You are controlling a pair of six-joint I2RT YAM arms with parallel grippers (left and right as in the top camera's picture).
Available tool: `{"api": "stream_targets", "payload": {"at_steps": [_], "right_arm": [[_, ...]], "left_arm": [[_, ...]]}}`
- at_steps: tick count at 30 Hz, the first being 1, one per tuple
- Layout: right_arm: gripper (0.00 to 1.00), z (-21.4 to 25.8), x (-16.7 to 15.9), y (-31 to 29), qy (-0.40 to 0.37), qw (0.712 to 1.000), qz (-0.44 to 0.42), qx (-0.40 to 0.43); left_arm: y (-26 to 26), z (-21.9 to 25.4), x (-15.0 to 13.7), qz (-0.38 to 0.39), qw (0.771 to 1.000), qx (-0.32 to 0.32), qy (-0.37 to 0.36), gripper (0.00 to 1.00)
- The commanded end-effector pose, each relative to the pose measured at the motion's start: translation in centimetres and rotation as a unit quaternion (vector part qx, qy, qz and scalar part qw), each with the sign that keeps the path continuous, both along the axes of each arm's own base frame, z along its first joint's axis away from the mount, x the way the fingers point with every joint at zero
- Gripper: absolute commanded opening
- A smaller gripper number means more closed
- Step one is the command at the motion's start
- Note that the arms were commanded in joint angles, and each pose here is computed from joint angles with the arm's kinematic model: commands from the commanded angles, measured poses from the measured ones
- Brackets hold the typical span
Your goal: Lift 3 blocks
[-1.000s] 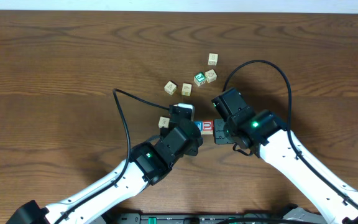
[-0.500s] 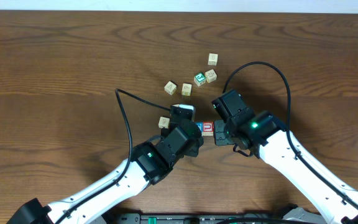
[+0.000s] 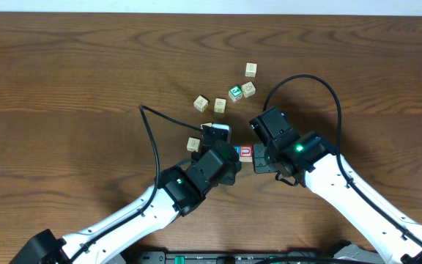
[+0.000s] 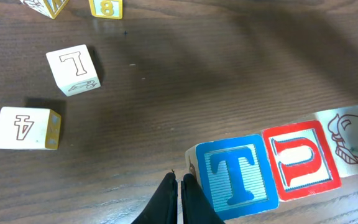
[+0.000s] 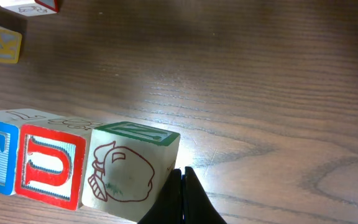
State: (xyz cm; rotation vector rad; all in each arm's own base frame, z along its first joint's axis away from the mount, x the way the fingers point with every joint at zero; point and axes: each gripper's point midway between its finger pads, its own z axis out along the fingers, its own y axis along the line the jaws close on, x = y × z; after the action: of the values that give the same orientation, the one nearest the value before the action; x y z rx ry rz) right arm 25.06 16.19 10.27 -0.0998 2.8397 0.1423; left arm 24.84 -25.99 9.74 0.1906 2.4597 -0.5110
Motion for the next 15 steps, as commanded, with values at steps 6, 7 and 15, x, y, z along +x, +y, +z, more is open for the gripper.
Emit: {"api": "stream_targets", "payload": {"at_steps": [6,7,15], "right_arm": [[0.01,0.8,-2.4,5.7,0.044,0.99,0.079,0.105],[0.01,0.8,-2.4,5.7,0.044,0.99,0.079,0.105],[0.01,0.5,-2.4,5.5,0.045,0.991,0.078,0.1]], "left_arm": [[-6.1,3.1,-3.0,-0.108,0.99,-0.087,0.022,0.07],[-6.1,2.9,-3.0,-0.108,0.99,-0.085,0.024,0.07],[-6.2,1.9,-3.0,-0.105,0.991,-0.078,0.035,0.07]]}}
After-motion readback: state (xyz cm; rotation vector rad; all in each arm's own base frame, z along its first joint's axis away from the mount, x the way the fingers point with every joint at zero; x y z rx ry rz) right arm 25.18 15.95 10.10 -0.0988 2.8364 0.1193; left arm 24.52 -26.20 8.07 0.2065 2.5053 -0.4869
